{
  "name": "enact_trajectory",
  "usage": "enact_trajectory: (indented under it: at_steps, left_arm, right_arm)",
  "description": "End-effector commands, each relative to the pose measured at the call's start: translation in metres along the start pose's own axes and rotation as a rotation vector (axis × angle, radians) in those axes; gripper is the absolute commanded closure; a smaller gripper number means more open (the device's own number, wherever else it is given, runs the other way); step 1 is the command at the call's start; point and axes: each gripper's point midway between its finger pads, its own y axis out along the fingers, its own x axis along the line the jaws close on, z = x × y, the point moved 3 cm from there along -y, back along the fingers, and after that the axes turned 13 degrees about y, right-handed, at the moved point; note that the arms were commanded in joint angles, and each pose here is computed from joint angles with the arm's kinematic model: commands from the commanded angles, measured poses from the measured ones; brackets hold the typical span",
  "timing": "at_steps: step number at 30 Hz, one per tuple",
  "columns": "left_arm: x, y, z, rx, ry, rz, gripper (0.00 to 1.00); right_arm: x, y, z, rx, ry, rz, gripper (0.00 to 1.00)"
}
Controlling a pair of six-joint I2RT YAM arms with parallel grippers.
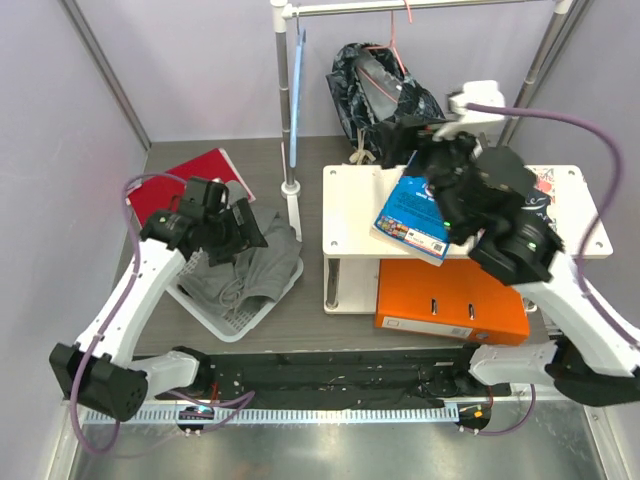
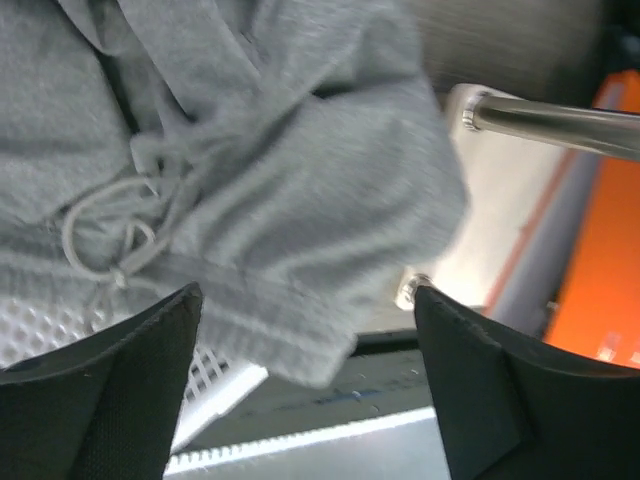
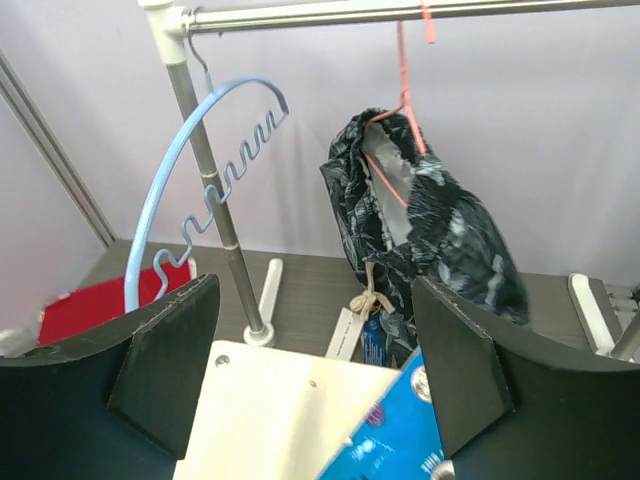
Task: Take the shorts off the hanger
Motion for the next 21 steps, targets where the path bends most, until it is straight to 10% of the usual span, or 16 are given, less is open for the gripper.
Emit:
enact_trajectory:
  at_steps: [1,15,18,21]
  left_arm:
    - [0.004,0.027,-0.021,-0.109,0.149,0.005,0.11]
    - [0.042,0.117,-0.014,0.060,0.505,-0.105,0.12]
    - [0.048,0.128,-0.016,0.079,0.516,-0.146,0.29]
    - [0.040,0.120,-0.027,0.029,0.488,-0.139,0.65]
  right_arm:
    - [-0.008,-0.017,0.021,0.075,0.057,-0.024,0.19]
    - [-0.034,-0.051,0.016,0.094,0.058,-0.049,0.19]
    - [-0.038,-0.053,0.019,0.097,0.057,-0.042,0.18]
    - [-0.036,-0.051,0.023,0.107,0.047,-0.040,0.18]
